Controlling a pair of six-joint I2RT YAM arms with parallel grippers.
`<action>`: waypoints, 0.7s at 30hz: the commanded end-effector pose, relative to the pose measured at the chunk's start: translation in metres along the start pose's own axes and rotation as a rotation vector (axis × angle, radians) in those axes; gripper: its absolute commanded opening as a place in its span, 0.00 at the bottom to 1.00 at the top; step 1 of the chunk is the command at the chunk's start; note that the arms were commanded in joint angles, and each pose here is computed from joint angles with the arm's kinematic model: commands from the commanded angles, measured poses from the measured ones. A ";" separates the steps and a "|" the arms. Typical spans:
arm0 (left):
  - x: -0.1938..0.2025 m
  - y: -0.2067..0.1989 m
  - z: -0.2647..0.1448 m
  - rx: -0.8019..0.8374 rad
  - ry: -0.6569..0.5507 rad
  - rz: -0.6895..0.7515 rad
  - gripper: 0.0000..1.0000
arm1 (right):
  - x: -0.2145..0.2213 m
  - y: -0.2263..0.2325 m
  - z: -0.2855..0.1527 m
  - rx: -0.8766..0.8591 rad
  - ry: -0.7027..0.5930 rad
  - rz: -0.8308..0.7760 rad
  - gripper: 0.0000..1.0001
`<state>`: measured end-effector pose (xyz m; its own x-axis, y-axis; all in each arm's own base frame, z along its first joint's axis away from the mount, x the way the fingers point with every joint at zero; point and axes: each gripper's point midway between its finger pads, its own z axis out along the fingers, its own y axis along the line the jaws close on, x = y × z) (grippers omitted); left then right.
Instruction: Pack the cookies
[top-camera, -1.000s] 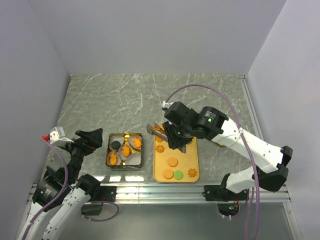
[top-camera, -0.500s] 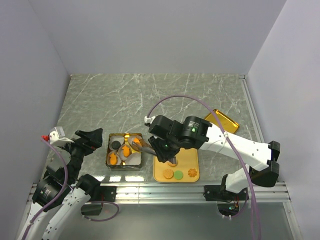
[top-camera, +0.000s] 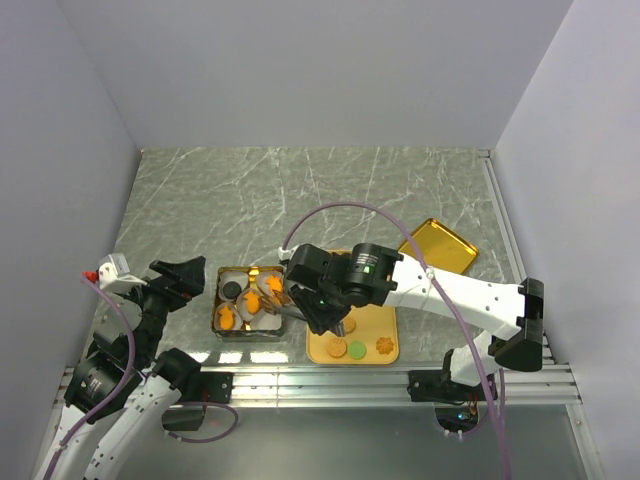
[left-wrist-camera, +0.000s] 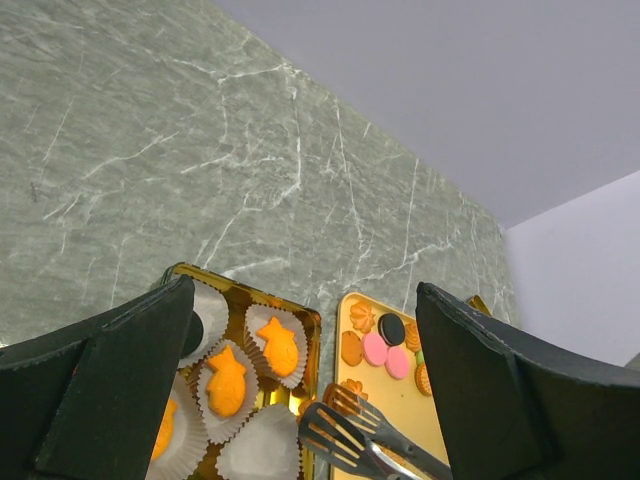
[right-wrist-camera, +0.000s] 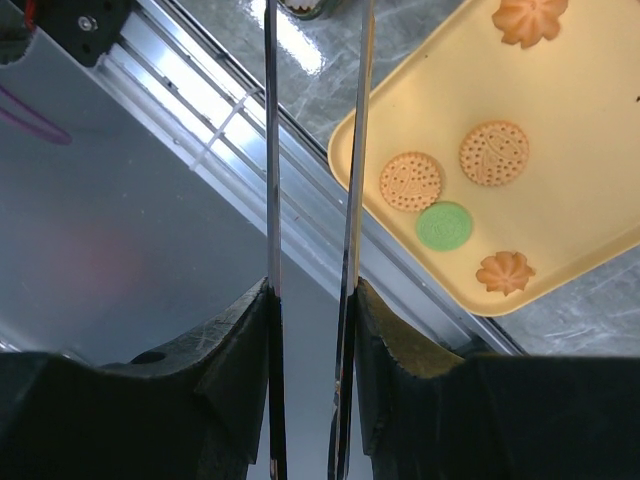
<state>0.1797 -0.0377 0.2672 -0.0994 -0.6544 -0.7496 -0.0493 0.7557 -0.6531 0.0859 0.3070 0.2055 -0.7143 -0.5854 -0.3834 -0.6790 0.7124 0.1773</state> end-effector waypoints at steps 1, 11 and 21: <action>-0.015 -0.008 -0.005 0.018 -0.037 -0.027 0.99 | -0.006 0.007 0.005 -0.019 -0.033 0.009 0.29; -0.015 -0.009 -0.005 0.022 -0.036 -0.024 0.99 | -0.005 0.005 0.017 0.001 -0.020 0.005 0.34; -0.014 -0.009 -0.004 0.021 -0.034 -0.021 0.99 | -0.003 0.005 0.023 0.012 0.006 0.001 0.44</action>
<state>0.1796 -0.0377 0.2678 -0.0985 -0.6571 -0.7473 -0.0489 0.7533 -0.6559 0.0872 0.3143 0.1836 -0.7266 -0.5919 -0.3489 -0.6689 0.7253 0.1626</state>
